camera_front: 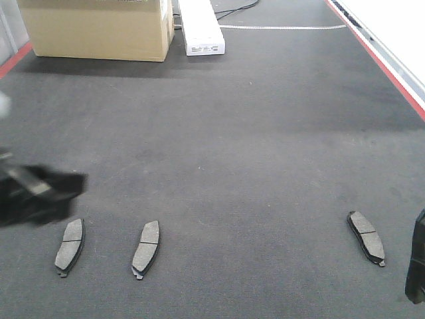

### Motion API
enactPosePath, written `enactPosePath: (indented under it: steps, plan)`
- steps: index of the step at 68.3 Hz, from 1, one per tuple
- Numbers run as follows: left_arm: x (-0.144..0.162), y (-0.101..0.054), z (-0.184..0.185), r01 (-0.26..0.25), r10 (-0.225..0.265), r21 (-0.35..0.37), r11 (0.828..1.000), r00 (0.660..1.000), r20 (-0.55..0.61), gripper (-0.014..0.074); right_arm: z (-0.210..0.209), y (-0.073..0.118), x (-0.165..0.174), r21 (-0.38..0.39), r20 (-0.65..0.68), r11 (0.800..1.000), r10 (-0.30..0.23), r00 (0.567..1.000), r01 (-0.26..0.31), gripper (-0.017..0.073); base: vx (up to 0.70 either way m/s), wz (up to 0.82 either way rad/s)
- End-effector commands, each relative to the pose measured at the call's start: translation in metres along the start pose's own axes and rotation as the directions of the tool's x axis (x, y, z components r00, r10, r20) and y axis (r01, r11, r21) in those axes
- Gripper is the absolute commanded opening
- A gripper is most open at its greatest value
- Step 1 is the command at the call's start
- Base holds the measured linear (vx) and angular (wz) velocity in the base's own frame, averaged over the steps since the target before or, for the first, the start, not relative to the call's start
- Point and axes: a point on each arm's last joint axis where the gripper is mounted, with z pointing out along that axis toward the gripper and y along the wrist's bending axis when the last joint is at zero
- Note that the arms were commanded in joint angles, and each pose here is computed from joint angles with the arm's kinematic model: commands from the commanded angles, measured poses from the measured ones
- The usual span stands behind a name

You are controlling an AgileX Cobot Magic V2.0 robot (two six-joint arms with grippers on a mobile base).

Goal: Move and align brake pads A on conveyor

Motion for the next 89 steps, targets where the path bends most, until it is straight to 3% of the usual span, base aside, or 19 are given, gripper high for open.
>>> enactPosePath:
  steps: [1, 16, 35, 69, 89]
  plan:
    - [0.006, 0.001, -0.028, -0.016, 0.013, 0.021, 1.000, 0.991, 0.130, 0.0407, -0.004, 0.001, -0.017, 0.002, 0.114, 1.000, -0.013, 0.993, 0.013, -0.0004, 0.00, 0.00]
    - [0.062, 0.012, -0.065, -0.016, 0.007, 0.038, 0.999, 0.975, 0.223, 0.0407, -0.004, 0.001, -0.017, 0.002, 0.114, 1.000, -0.013, 0.993, 0.013, -0.0004, 0.00, 0.00]
    - [0.104, 0.020, -0.091, -0.020, -0.001, 0.059, 0.998, 0.940, 0.342, 0.0407, -0.004, 0.001, -0.017, 0.002, 0.114, 1.000, -0.013, 0.993, 0.013, -0.0004, 0.00, 0.00]
    - [0.109, 0.021, -0.094, -0.018, -0.003, 0.059, 0.998, 0.941, 0.339, 0.0407, -0.004, 0.001, -0.017, 0.002, 0.116, 1.000, -0.013, 0.993, 0.013, -0.0004, 0.00, 0.00]
    - [0.109, 0.021, -0.094, -0.018, -0.003, 0.059, 0.998, 0.941, 0.339, 0.0407, 0.001, 0.003, -0.020, -0.030, 0.096, 0.998, 0.054, 0.994, -0.052, 0.0003, 0.00, 0.00]
